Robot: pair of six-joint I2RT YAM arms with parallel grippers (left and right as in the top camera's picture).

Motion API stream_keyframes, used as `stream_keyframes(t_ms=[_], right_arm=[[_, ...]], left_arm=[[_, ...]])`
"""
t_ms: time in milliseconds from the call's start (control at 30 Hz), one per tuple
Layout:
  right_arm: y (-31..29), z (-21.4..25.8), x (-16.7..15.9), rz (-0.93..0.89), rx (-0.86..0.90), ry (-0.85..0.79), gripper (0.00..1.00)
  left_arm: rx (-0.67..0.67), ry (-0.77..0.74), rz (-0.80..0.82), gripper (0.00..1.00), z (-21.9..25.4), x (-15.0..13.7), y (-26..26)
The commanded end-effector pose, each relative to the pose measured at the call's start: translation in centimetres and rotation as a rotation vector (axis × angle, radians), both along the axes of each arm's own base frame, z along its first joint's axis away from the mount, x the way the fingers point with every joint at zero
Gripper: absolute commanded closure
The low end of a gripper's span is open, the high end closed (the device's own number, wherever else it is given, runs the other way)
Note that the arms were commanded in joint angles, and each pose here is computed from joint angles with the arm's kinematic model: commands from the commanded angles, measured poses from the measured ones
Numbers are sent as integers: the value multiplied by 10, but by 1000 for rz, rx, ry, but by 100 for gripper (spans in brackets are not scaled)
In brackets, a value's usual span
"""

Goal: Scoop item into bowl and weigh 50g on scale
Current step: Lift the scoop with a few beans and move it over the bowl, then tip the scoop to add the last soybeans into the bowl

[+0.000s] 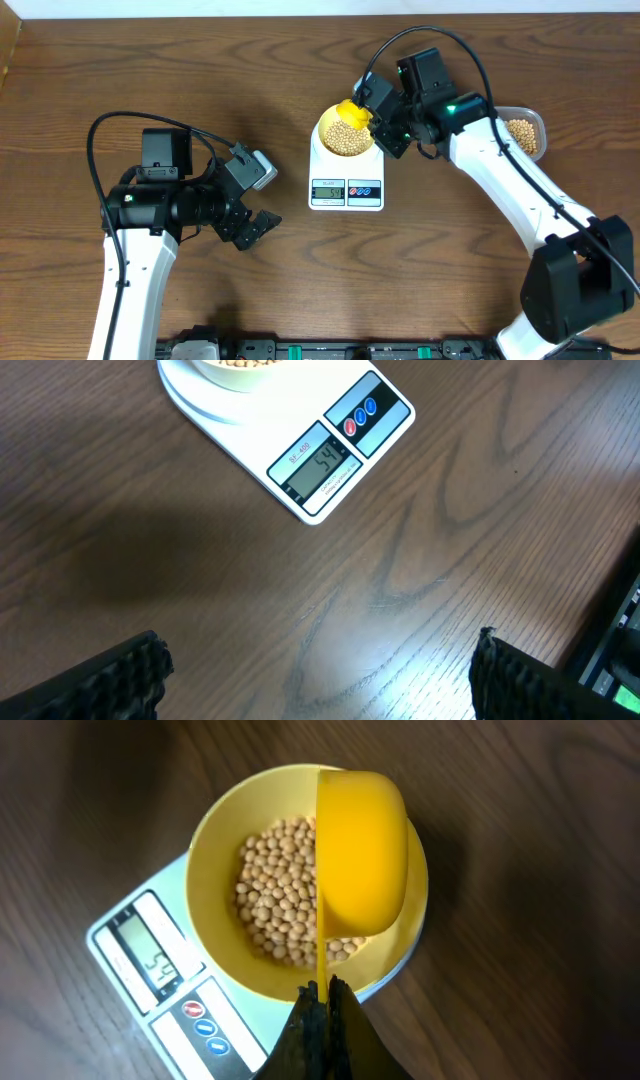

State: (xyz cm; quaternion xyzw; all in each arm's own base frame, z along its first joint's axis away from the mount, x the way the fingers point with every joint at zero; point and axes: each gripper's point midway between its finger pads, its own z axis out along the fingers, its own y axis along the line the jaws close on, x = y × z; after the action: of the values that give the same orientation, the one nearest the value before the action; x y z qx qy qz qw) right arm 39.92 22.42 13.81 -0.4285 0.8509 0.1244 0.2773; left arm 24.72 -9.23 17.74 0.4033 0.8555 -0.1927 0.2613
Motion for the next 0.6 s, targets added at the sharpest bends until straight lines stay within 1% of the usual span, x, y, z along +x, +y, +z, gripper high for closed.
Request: stream_keyframes(t_ms=[0, 167, 567], right_arm=[[-1, -13, 7, -3, -62, -11, 99], [0, -13, 12, -12, -84, -41, 99], [4, -15, 7, 1, -89, -29, 99]], left_arm=[[-11, -25, -13, 2, 8, 4, -1], [-11, -24, -13, 2, 8, 4, -1], [-11, -24, -13, 2, 8, 4, -1]])
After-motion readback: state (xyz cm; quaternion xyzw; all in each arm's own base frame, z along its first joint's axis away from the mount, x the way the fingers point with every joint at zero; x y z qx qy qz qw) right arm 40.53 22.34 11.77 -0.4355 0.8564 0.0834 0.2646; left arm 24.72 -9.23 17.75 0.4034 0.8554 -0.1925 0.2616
